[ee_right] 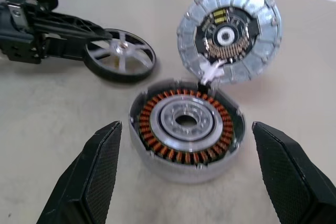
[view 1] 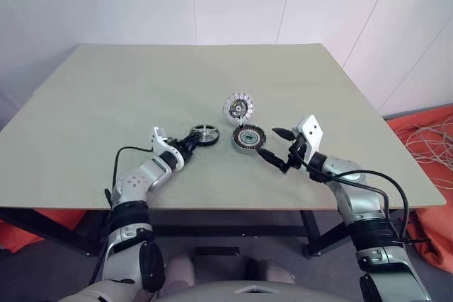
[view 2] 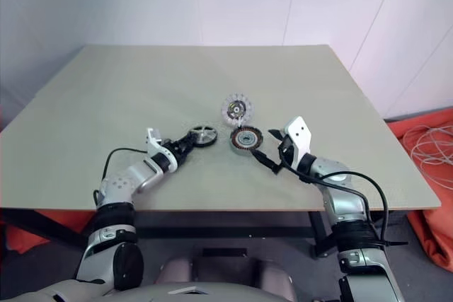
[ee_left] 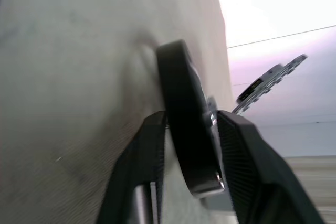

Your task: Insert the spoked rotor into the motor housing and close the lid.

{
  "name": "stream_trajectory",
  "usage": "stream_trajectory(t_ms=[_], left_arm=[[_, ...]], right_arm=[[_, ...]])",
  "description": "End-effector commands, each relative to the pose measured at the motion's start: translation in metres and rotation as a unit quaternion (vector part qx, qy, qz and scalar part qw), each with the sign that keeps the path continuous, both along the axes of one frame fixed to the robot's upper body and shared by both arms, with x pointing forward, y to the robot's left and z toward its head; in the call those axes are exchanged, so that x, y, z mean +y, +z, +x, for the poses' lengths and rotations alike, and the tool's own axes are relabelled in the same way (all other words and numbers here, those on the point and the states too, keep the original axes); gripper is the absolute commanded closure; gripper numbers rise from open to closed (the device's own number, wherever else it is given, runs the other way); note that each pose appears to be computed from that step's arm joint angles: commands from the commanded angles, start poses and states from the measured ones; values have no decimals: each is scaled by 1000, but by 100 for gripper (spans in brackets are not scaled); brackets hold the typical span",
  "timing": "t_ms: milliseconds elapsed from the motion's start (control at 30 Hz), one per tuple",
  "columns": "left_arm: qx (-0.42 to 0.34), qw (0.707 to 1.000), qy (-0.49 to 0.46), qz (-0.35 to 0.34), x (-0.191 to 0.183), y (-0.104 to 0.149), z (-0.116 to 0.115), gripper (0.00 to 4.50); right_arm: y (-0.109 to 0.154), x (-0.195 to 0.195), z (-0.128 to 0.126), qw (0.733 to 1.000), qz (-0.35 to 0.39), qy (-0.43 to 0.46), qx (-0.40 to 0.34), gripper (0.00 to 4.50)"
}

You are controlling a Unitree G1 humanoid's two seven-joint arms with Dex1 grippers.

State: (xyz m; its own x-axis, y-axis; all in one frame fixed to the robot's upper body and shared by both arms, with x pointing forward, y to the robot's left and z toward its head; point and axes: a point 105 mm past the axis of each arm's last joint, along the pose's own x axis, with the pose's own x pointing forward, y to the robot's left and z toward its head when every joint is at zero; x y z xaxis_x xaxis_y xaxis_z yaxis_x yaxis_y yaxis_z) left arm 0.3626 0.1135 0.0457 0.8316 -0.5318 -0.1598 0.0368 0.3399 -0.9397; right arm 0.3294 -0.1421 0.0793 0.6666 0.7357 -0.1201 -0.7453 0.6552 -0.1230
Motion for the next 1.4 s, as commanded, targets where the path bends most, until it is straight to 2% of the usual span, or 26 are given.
stream_trajectory(t_ms=[33,233,333,400,500,600,700,833,1033,1067,1233,1400], left_arm=[[-18,1000,4,-3,2,12,3,409],[-68,997,46,-4,29,37,2,408],[-88,989,115,-6,62,48,4,408],[-91,976,199,-4,99,53,6,408],[-80,953,292,-5,138,53,3,408],[-54,935,351,-15,160,46,-2,408],[-40,929,368,-23,167,41,-5,408],[-16,932,360,-31,159,32,-5,408],[-3,943,328,-62,142,34,-3,408],[-4,944,324,-68,140,35,-3,337],[-1,948,313,-64,139,49,-9,192],[52,955,289,-49,127,46,-25,25]], right_arm=[[23,1,3,999,11,7,-37,0],[24,2,3,999,11,9,-37,0],[23,1,3,999,10,10,-35,0],[22,2,2,999,10,12,-34,0],[21,3,3,999,10,14,-33,0],[21,3,3,999,10,16,-32,0],[21,5,1,999,13,22,-29,0],[22,5,2,999,11,21,-32,0],[22,5,2,999,9,20,-33,0],[22,5,2,999,9,20,-33,0],[21,4,-1,999,6,19,-29,0],[28,9,-6,998,-26,51,-37,0]])
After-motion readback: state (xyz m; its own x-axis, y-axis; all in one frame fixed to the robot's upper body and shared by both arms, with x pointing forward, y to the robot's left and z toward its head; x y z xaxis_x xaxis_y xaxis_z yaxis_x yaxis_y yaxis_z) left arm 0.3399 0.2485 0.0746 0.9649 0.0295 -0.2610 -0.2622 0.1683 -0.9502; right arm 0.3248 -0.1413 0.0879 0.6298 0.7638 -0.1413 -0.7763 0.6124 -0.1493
